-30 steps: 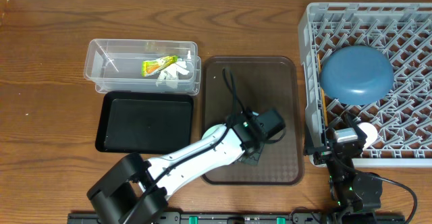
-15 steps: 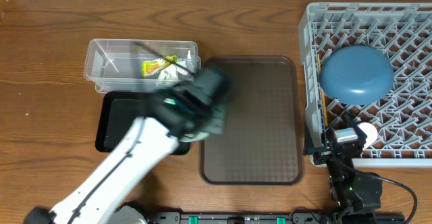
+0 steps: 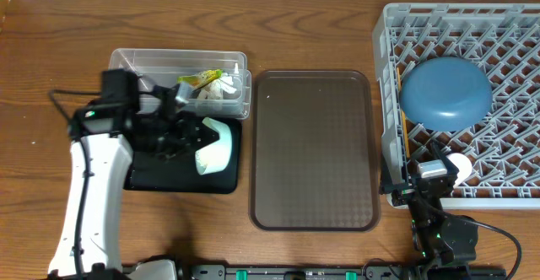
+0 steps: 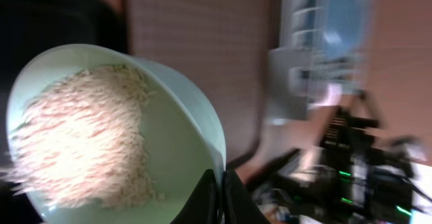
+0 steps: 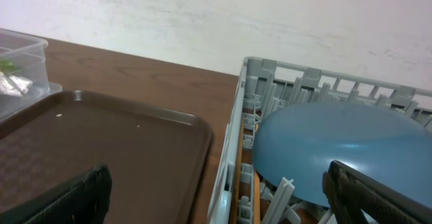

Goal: Sort waste into correct bins and load items into the dishwasher rack
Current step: 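Carry the bowl over the black tray and tip the rice out, then carry the empty mint-green bowl to the dish rack and release it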

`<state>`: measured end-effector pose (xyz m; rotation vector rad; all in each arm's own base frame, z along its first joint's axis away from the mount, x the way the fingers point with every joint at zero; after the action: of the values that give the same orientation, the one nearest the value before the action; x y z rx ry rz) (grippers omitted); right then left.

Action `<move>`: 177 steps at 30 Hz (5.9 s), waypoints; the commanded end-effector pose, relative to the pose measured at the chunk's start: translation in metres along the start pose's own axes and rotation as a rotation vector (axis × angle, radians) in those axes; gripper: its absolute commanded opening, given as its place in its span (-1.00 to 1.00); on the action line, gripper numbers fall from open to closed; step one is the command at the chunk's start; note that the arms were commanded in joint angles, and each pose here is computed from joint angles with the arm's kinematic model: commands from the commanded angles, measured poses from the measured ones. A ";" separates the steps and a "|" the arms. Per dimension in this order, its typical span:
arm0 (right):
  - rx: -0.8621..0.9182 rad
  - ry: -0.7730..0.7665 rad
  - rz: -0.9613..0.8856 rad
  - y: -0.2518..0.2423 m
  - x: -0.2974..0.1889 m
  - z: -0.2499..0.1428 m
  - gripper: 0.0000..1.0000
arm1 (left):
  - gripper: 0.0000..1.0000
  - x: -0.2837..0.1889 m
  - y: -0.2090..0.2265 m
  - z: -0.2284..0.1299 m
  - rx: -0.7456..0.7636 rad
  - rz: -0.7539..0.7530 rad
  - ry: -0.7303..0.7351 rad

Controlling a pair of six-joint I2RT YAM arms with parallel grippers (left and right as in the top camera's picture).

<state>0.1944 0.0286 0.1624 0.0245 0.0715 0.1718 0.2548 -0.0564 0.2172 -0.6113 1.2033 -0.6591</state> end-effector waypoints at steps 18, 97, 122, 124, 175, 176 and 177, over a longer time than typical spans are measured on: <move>-0.003 -0.003 -0.017 -0.003 0.000 0.000 0.99 | -0.88 -0.007 0.078 -0.028 -0.060 -0.518 -0.424; -0.003 -0.003 -0.017 -0.003 0.000 0.000 0.98 | -0.88 0.001 -0.063 0.052 0.243 -0.361 -0.261; -0.003 -0.003 -0.017 -0.003 0.000 0.000 0.98 | -0.88 0.227 -0.207 0.134 0.230 -0.766 -0.256; -0.003 -0.003 -0.017 -0.003 0.000 0.000 0.99 | -0.88 0.240 -0.210 0.133 0.210 -0.755 -0.273; -0.003 -0.003 -0.017 -0.003 0.000 0.000 0.98 | -0.88 0.324 -0.220 0.074 0.011 -0.661 -0.217; -0.003 -0.003 -0.017 -0.003 0.000 0.000 0.98 | -0.88 0.328 -0.216 0.073 0.004 -0.654 -0.210; -0.003 -0.003 -0.017 -0.003 0.000 0.000 0.99 | -0.88 0.333 -0.212 0.072 -0.013 -0.646 -0.201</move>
<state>0.1944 0.0286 0.1622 0.0245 0.0719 0.1718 0.3644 -0.4384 0.2045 -1.0542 0.7721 -1.1489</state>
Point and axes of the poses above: each gripper's point midway between its finger pads, its own x axis out along the fingers, its own y axis along the line the jaws close on, z = x × y, the point moved 5 cm from there along -x, back along the fingers, and after that the axes turned 8 degrees about x, right-handed, at the moved point
